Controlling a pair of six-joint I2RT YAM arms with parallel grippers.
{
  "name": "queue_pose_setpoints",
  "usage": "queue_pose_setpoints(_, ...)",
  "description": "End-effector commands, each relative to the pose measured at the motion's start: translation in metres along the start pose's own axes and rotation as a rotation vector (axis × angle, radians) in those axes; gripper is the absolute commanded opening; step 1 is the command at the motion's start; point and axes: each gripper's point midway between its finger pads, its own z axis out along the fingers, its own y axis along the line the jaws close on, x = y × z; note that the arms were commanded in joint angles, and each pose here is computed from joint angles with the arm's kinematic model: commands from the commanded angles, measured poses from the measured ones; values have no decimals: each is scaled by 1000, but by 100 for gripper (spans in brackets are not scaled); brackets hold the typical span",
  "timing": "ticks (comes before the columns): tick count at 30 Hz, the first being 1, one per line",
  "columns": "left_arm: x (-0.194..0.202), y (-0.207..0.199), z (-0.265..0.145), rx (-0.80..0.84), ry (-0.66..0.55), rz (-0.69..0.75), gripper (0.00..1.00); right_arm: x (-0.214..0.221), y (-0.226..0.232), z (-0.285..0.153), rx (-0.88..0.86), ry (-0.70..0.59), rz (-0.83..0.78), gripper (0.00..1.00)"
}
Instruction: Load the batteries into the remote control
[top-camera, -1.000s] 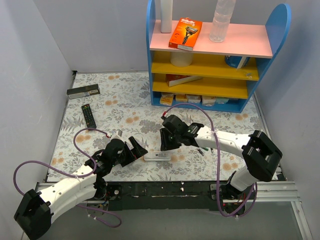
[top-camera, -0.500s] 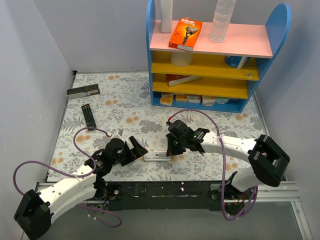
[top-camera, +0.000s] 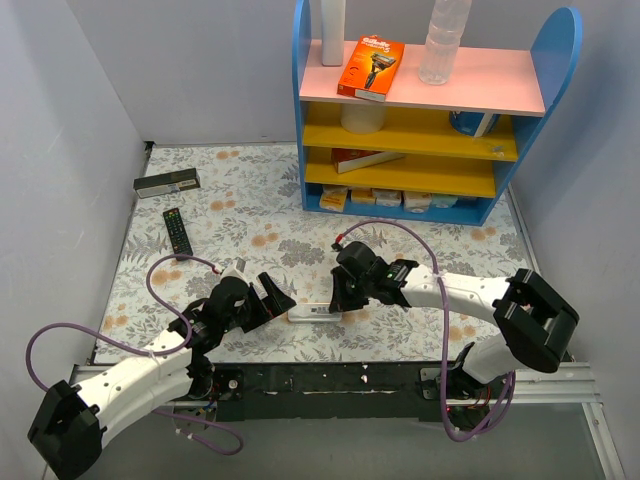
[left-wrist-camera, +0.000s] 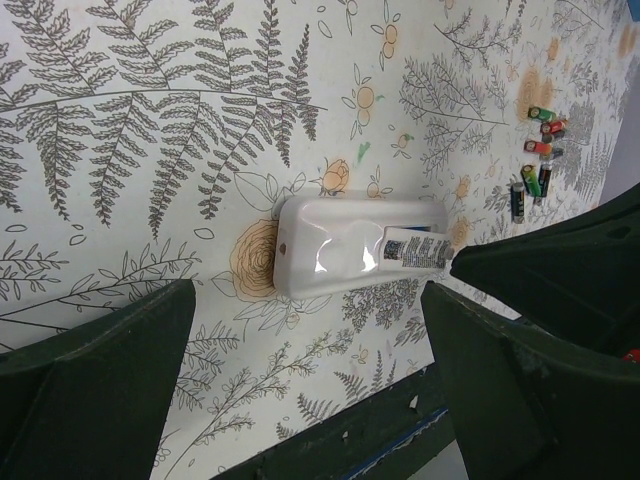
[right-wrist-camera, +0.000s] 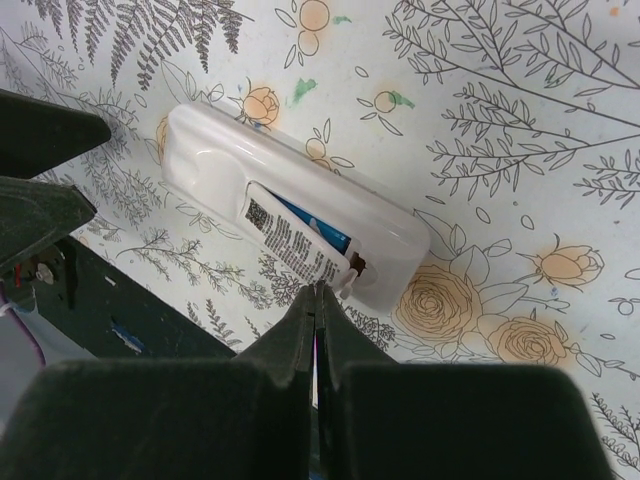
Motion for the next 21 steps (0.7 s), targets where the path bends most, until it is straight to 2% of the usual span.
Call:
queue_pose_setpoints(1,-7,-14,-7,33,-15,12,98,-7,8,3,-19,-23,-13,1)
queue_pose_setpoints(15,-5,-13,-6,30,-4,9,98,-10,10,12,-40,-25,-78,1)
queue_pose_setpoints(21,-6,-14,-7,33,-6,13,98,-23,31,-1,-100,-50,-117,1)
